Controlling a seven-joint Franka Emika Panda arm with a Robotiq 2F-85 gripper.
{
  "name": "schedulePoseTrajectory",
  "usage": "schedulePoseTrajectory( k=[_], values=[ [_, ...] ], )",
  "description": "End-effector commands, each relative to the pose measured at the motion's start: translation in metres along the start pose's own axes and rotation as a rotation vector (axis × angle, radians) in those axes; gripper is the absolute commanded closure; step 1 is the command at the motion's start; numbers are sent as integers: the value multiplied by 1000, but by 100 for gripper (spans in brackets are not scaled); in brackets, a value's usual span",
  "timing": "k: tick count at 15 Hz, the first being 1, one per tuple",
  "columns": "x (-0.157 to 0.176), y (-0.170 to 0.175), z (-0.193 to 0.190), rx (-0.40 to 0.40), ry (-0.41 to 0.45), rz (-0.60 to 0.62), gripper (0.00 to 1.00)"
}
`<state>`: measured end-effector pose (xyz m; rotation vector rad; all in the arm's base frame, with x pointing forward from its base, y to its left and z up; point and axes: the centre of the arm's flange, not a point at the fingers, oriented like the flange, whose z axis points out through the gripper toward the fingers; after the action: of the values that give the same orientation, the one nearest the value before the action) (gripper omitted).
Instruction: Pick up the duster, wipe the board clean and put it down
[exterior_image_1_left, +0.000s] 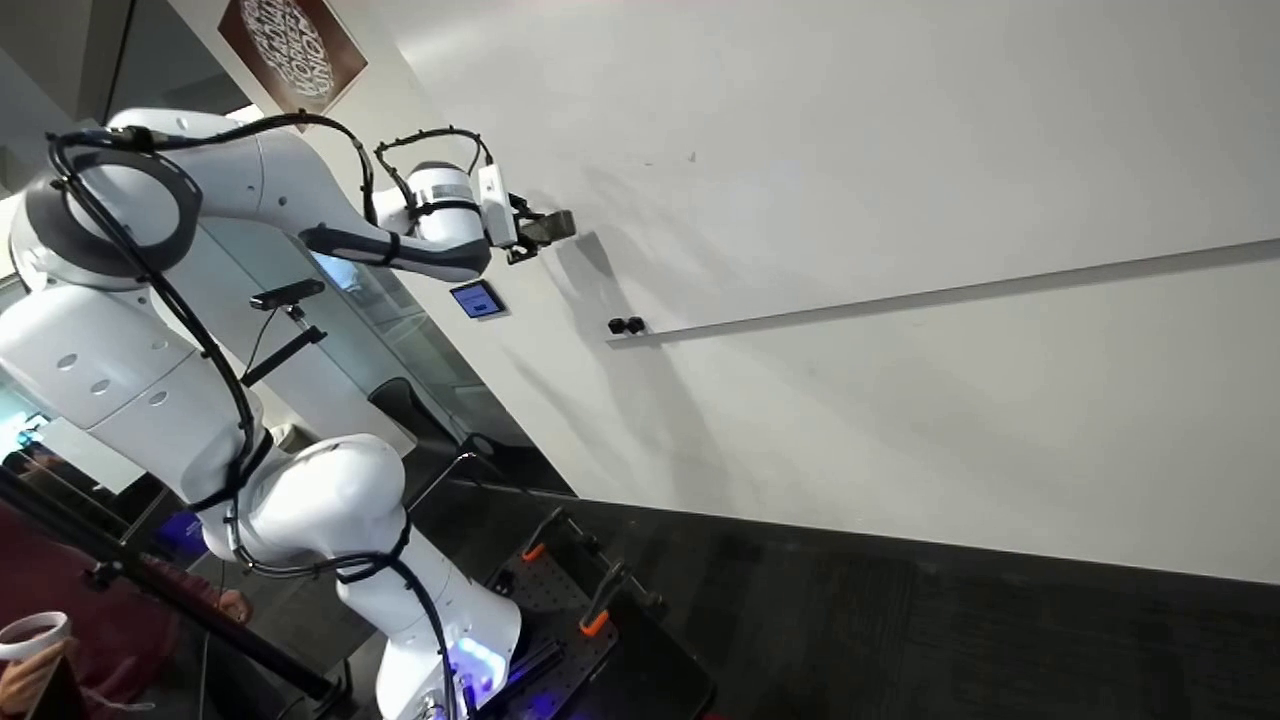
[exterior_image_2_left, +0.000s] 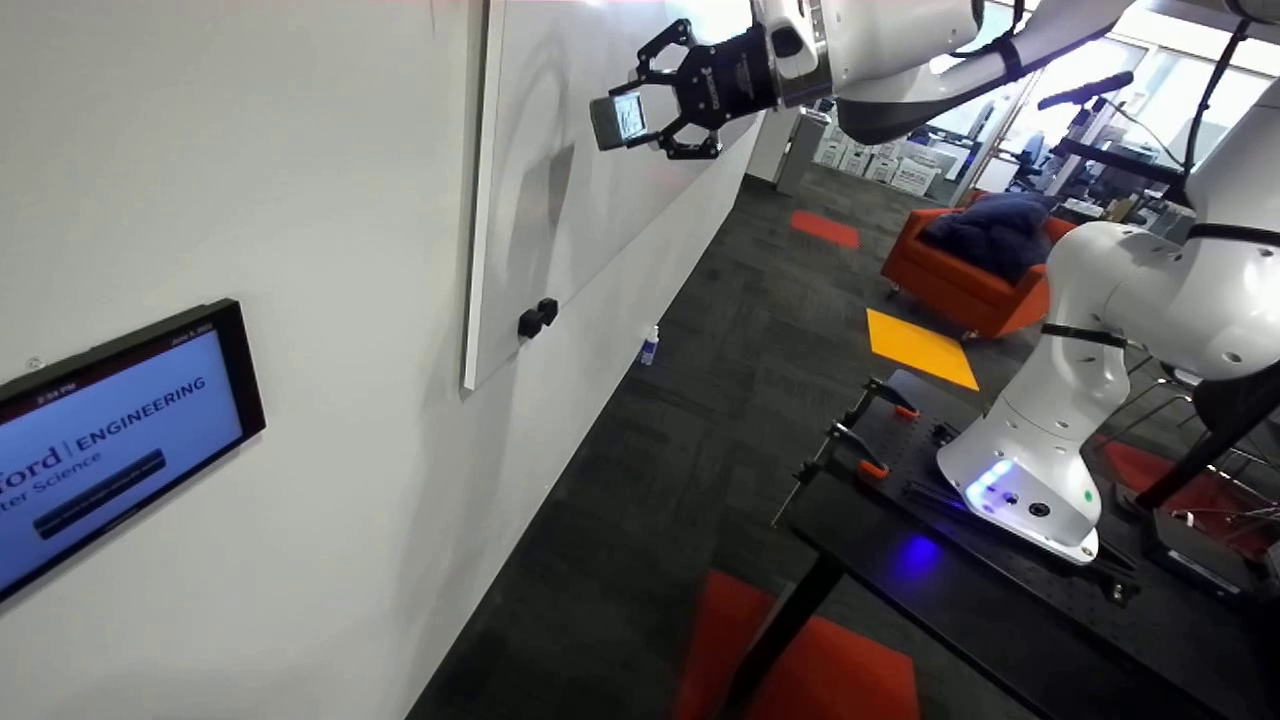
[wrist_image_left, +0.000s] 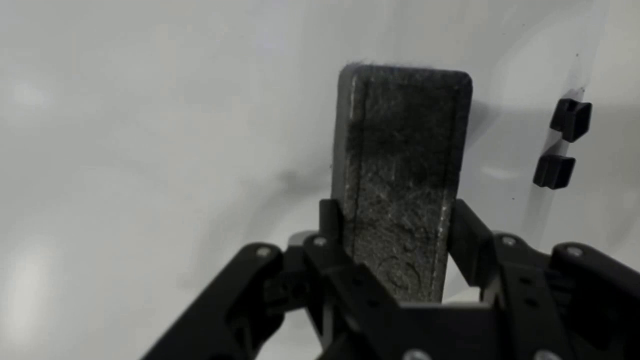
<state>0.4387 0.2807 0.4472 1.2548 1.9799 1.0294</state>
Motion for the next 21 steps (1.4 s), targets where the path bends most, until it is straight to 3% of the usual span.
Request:
schedulePoseTrajectory(
  k=[1, 3, 4, 9, 12, 16, 21],
  values=[
    [-2, 2, -1, -15, -3, 9, 44],
    [-3, 4, -1, -23, -4, 12, 44],
    [-3, 4, -1, -23, -4, 11, 69],
    [43, -18, 29, 25, -3, -91, 69],
    [58, -47, 49, 17, -54, -139, 69],
    [55, -79, 69, -51, -137, -114, 69],
    [42, -122, 95, -94, -149, -45, 69]
  ],
)
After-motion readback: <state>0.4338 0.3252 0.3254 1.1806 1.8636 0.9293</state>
